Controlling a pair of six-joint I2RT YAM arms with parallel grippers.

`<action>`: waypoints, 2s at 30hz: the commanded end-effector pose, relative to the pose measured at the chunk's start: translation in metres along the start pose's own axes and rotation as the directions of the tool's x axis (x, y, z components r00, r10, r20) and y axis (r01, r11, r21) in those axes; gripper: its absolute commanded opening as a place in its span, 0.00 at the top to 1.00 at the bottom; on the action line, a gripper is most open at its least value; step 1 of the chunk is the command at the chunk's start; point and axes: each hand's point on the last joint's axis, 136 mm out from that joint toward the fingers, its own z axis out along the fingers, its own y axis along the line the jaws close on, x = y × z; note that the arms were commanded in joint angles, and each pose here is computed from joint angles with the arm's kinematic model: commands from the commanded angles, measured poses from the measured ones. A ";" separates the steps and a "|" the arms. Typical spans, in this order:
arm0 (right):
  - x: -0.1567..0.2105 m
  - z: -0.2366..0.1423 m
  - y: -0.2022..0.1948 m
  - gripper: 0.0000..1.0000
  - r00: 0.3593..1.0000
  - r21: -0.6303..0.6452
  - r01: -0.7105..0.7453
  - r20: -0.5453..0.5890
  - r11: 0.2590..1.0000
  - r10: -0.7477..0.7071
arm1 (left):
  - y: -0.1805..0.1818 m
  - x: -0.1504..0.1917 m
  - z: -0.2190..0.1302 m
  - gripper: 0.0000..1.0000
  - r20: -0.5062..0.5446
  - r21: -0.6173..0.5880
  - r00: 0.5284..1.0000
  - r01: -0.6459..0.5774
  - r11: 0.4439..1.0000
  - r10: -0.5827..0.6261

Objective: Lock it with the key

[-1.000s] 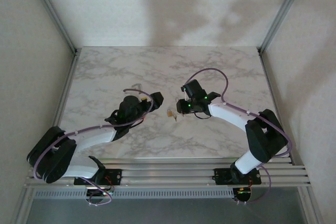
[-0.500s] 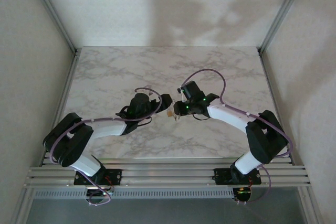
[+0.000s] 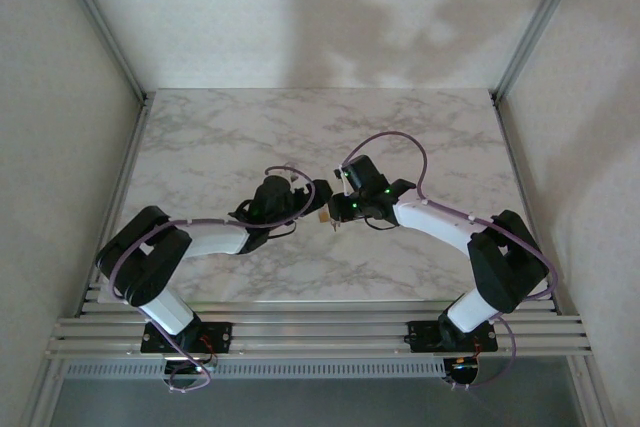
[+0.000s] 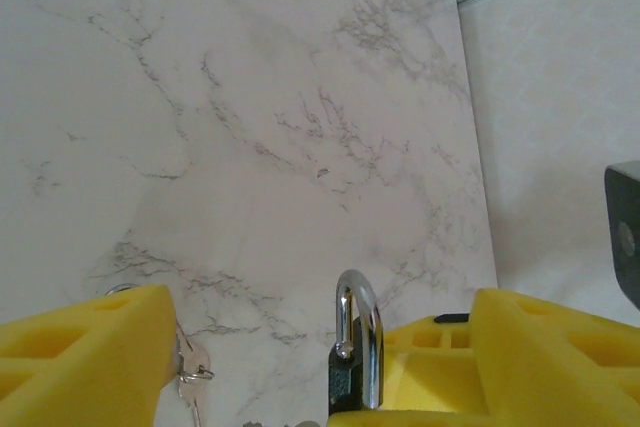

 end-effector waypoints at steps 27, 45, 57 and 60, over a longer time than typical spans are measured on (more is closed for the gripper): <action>-0.001 -0.001 0.012 0.72 0.999 -0.030 0.052 0.016 0.998 -0.052 | -0.008 -0.005 0.013 0.67 0.003 0.009 1.000 -0.016 1.000 0.016; 0.004 0.000 0.025 0.73 0.995 -0.043 0.098 0.005 0.994 -0.098 | -0.003 -0.013 0.012 0.72 0.014 -0.009 1.000 -0.017 1.000 0.017; 0.006 0.001 0.027 0.73 0.994 -0.044 0.108 -0.001 0.993 -0.109 | -0.002 -0.014 0.011 0.81 0.013 -0.013 1.000 -0.015 1.000 0.015; 0.006 0.002 0.028 0.73 0.994 -0.044 0.110 -0.001 0.993 -0.110 | -0.001 -0.014 0.011 0.84 0.011 -0.017 1.000 -0.019 1.000 0.020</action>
